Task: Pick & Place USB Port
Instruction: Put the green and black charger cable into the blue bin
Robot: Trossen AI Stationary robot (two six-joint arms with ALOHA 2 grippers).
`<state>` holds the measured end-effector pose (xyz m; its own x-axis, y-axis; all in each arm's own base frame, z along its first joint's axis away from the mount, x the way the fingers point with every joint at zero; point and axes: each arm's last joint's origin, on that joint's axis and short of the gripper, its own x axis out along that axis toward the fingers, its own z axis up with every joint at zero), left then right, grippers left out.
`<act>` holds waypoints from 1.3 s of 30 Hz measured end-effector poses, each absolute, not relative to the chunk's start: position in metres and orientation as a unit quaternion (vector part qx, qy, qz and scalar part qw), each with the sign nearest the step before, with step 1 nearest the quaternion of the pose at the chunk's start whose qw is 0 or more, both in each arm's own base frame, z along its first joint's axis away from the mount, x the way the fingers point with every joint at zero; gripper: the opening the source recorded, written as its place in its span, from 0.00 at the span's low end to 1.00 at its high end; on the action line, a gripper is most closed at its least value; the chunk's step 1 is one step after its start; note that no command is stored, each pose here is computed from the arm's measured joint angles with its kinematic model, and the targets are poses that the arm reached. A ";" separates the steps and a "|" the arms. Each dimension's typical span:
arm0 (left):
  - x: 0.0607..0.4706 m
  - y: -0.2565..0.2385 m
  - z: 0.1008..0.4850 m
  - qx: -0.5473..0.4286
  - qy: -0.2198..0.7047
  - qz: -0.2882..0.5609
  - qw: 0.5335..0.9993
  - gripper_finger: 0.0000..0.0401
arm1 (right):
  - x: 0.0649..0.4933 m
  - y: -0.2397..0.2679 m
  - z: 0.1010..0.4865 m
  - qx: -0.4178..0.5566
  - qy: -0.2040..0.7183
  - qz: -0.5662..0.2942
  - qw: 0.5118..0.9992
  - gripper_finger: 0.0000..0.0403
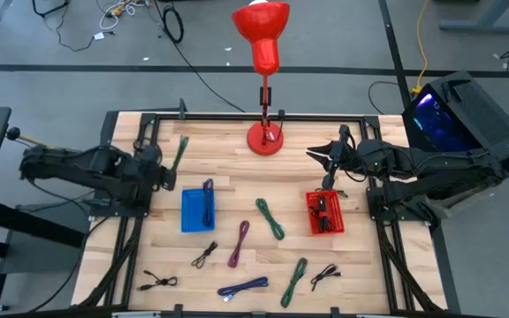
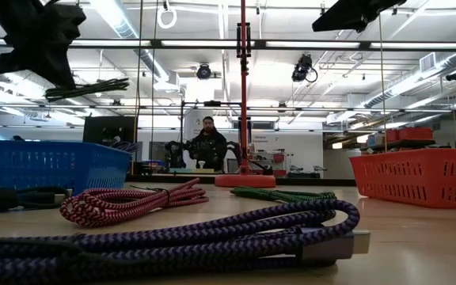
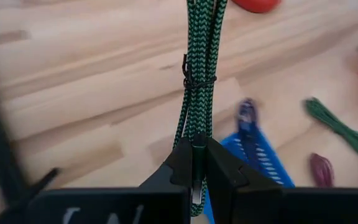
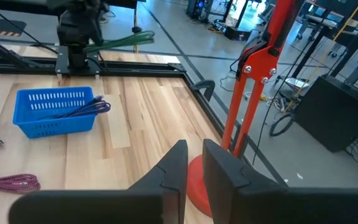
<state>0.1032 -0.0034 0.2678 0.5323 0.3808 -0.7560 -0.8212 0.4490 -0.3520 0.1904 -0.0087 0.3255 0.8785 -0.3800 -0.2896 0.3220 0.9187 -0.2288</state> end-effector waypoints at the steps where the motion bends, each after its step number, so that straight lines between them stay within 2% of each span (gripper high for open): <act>1: 0.107 -0.007 0.266 -0.365 0.297 0.366 0.803 0.06 | 0.190 -0.009 0.326 -0.087 0.166 -0.182 0.965 0.13; 7: 0.120 -0.028 0.264 -0.360 0.277 0.334 0.826 0.06 | 0.191 -0.009 0.326 -0.087 0.165 -0.182 0.966 0.13; 15: 0.133 -0.068 0.248 -0.385 0.280 0.330 0.815 0.06 | 0.191 -0.009 0.326 -0.084 0.163 -0.182 0.966 0.13; 24: 0.144 -0.114 0.221 -0.412 0.238 0.341 0.811 0.06 | 0.191 -0.009 0.326 -0.088 0.164 -0.182 0.966 0.13; 39: 0.161 -0.136 0.186 -0.424 0.188 0.389 0.796 0.06 | 0.191 -0.009 0.326 -0.093 0.166 -0.181 0.965 0.13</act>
